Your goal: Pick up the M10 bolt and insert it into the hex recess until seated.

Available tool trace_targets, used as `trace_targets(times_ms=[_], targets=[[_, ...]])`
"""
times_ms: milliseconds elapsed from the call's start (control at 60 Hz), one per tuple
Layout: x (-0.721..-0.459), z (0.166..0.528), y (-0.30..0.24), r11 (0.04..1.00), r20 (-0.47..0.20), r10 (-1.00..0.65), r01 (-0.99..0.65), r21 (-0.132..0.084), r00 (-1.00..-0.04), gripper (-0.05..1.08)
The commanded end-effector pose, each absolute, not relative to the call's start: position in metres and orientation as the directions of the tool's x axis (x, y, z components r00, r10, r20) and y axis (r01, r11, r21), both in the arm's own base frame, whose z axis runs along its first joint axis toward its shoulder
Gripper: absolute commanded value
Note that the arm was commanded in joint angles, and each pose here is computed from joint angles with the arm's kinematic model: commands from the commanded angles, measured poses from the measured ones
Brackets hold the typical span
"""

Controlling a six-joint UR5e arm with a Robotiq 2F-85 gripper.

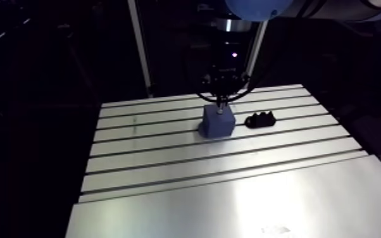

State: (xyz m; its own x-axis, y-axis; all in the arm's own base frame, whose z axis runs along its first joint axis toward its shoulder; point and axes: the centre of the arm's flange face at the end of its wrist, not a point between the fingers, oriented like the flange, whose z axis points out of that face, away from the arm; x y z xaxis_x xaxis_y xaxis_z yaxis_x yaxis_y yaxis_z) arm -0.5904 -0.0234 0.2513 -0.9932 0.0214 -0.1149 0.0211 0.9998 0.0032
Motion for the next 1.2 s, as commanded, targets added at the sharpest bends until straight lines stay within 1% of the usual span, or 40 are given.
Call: trace_targets(times_ms=[17, 250, 517, 600, 767, 1200], targets=[[-0.592, 0.251, -0.022, 1.000, -0.107, 0.012, 0.012, 0.002, -0.994, 1.08], [-0.593, 0.249, -0.019, 1.000, -0.108, -0.006, -0.006, -0.003, -0.994, 1.08], [-0.594, 0.245, -0.019, 1.000, -0.105, -0.009, -0.009, -0.005, -0.994, 1.08], [-0.594, 0.245, -0.019, 1.000, -0.103, -0.012, -0.011, -0.011, -0.995, 1.08], [-0.593, 0.244, -0.020, 0.999, -0.104, -0.032, -0.030, -0.015, -0.994, 1.08], [-0.591, 0.240, -0.022, 0.998, -0.111, -0.056, -0.054, -0.017, -0.992, 1.08]])
